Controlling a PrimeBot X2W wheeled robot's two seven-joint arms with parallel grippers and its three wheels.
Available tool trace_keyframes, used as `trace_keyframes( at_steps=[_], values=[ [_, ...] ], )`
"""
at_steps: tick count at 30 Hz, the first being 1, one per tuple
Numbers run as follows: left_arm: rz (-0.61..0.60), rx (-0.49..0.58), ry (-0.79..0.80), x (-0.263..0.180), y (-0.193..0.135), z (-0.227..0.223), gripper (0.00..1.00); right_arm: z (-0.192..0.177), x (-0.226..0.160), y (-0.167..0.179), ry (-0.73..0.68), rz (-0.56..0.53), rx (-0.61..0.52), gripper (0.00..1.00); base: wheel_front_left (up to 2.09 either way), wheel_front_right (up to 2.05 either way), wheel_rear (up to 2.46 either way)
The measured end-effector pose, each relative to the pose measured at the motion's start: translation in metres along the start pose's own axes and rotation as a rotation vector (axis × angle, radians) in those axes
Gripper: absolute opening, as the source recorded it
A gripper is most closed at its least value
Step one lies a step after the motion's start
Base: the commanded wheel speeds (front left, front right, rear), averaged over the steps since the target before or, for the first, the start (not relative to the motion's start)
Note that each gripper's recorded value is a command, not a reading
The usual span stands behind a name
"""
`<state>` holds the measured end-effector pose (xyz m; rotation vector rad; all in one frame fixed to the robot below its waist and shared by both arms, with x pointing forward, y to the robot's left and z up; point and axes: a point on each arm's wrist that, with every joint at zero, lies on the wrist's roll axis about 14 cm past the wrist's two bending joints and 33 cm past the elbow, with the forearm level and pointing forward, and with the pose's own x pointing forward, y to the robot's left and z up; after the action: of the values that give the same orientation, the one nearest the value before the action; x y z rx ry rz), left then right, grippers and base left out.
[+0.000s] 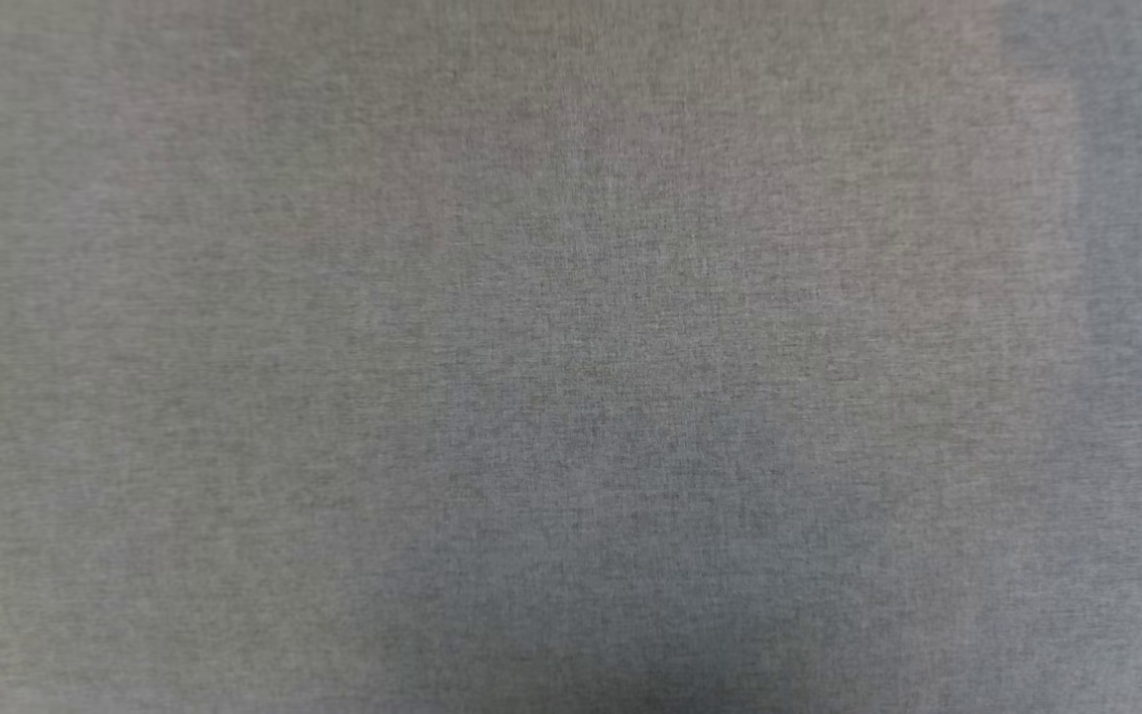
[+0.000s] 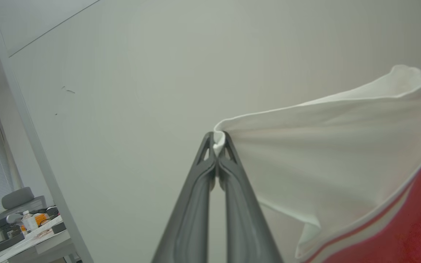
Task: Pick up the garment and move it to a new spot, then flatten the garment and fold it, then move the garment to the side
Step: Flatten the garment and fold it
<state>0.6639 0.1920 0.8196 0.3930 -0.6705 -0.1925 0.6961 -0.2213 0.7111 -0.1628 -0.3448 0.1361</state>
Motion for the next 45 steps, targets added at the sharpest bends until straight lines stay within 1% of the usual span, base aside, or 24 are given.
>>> trace_keyframes(
  at_steps=[6, 8, 9, 12, 14, 18, 19, 20, 24, 28, 32, 39, 42, 45],
  values=[
    [0.048, 0.002, -0.047, 0.025, 0.0, -0.033, 0.0, -0.034, 0.023, 0.004, -0.013, -0.025, -0.012, 0.0, 0.0, 0.0, 0.0],
    [0.043, 0.002, -0.029, 0.026, -0.006, -0.053, 0.0, -0.046, 0.027, 0.006, -0.012, -0.03, -0.015, 0.0, 0.0, 0.0, 0.0],
    [0.028, 0.0, 0.012, 0.022, -0.015, -0.079, 0.0, -0.065, 0.027, 0.009, 0.004, -0.027, -0.028, 0.0, 0.0, 0.0, 0.0],
    [0.013, -0.034, 0.058, 0.015, -0.03, -0.107, 0.0, -0.091, 0.026, 0.015, 0.035, -0.019, -0.03, 0.0, 0.0, 0.0, 0.0],
    [-0.009, -0.061, 0.1, 0.005, -0.044, -0.127, 0.0, -0.104, 0.026, 0.021, 0.043, -0.007, -0.027, 0.0, 0.0, 0.0, 0.0],
    [-0.044, -0.15, 0.185, -0.029, -0.075, -0.165, 0.0, -0.138, 0.017, 0.04, 0.081, 0.033, -0.024, 0.0, 0.0, 0.0, 0.0],
    [-0.048, -0.178, 0.203, -0.039, -0.083, -0.172, 0.0, -0.148, 0.013, 0.046, 0.097, 0.044, -0.022, 0.0, 0.0, 0.0, 0.0],
    [-0.057, -0.251, 0.251, -0.067, -0.104, -0.185, 0.0, -0.167, -0.001, 0.062, 0.14, 0.082, -0.014, 0.0, 0.0, 0.0, 0.0],
    [-0.055, -0.332, 0.316, -0.104, -0.124, -0.194, 0.0, -0.18, -0.021, 0.083, 0.183, 0.143, -0.023, 0.0, 0.0, 0.0, 0.0],
    [-0.056, -0.384, 0.381, -0.14, -0.139, -0.195, 0.0, -0.182, -0.042, 0.091, 0.211, 0.166, -0.002, 0.0, 0.0, 0.0, 0.0],
    [-0.058, -0.444, 0.45, -0.179, -0.154, -0.189, 0.0, -0.184, -0.075, 0.107, 0.249, 0.223, 0.011, 0.0, 0.0, 0.0, 0.0],
    [-0.107, -0.485, 0.606, -0.257, -0.179, -0.178, 0.0, -0.195, -0.145, 0.115, 0.36, 0.242, 0.077, 0.0, 0.0, 0.0, 0.0],
    [-0.093, -0.509, 0.677, -0.291, -0.18, -0.172, 0.0, -0.196, -0.174, 0.12, 0.409, 0.249, 0.105, 0.0, 0.0, 0.0, 0.0],
    [-0.086, -0.505, 0.717, -0.315, -0.176, -0.164, 0.0, -0.191, -0.192, 0.121, 0.432, 0.25, 0.129, 0.0, 0.0, 0.0, 0.0]
  ],
)
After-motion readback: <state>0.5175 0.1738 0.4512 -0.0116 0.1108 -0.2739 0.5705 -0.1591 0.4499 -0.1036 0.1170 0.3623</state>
